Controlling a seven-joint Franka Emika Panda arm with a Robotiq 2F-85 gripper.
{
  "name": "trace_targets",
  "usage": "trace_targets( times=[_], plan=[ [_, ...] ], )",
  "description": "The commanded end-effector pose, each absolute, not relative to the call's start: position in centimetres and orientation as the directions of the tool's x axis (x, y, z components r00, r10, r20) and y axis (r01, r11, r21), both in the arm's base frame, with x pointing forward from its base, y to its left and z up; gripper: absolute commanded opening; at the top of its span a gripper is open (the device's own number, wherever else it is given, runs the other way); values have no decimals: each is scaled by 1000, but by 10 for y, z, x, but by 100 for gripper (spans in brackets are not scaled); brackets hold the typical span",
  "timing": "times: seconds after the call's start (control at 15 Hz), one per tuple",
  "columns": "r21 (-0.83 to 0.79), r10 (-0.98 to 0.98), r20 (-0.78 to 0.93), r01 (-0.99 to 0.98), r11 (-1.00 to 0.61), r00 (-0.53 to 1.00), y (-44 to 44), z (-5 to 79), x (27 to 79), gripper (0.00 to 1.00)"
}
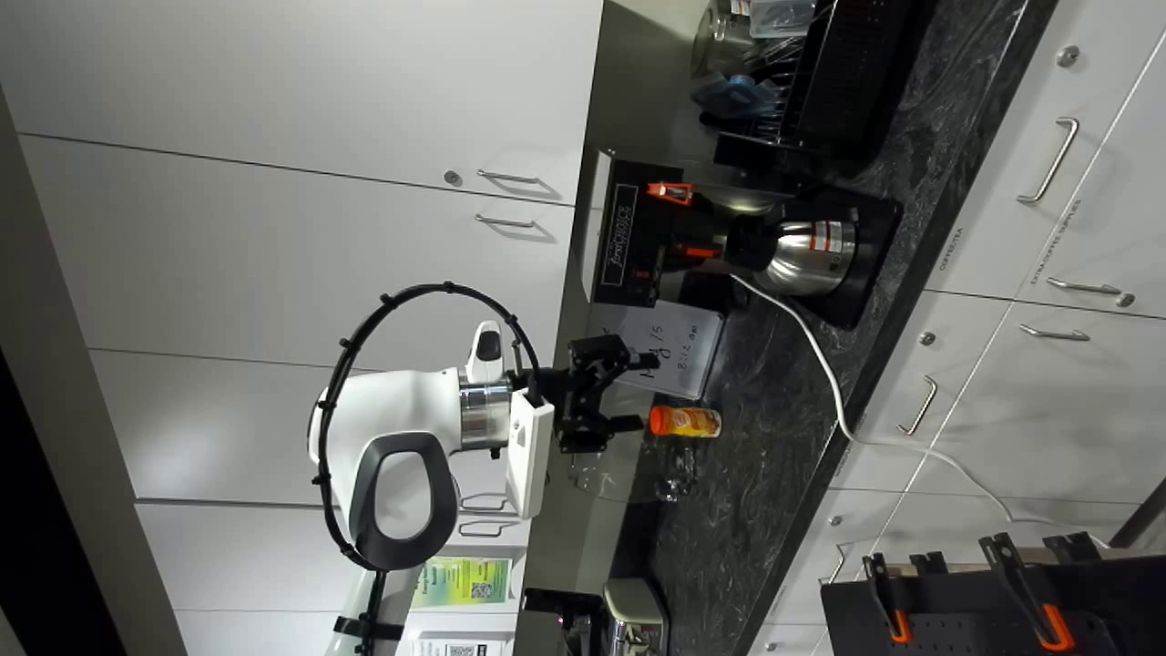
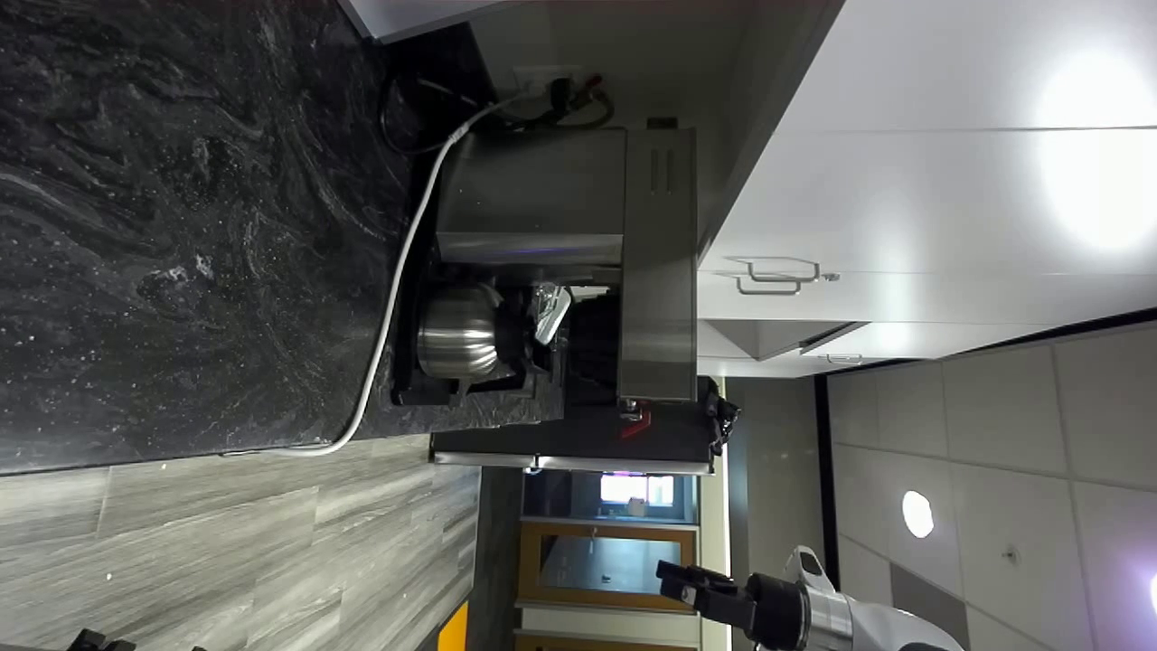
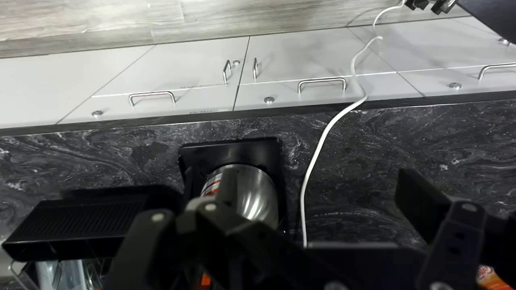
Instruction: Turn on the coffeemaker
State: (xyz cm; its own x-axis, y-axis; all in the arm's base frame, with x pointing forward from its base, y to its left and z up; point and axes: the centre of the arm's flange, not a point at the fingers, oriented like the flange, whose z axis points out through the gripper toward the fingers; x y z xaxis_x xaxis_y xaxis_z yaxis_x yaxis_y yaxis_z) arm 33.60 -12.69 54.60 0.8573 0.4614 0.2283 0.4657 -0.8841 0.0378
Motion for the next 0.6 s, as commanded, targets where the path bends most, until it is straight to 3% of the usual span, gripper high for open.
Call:
trace_targets(
  times=[0.0,0.53],
  plan=[
    [41,462,228,466,-884,857,-127,547,336,100],
    [158,505,284,479,-863,815,-136,541,372,100]
  ],
)
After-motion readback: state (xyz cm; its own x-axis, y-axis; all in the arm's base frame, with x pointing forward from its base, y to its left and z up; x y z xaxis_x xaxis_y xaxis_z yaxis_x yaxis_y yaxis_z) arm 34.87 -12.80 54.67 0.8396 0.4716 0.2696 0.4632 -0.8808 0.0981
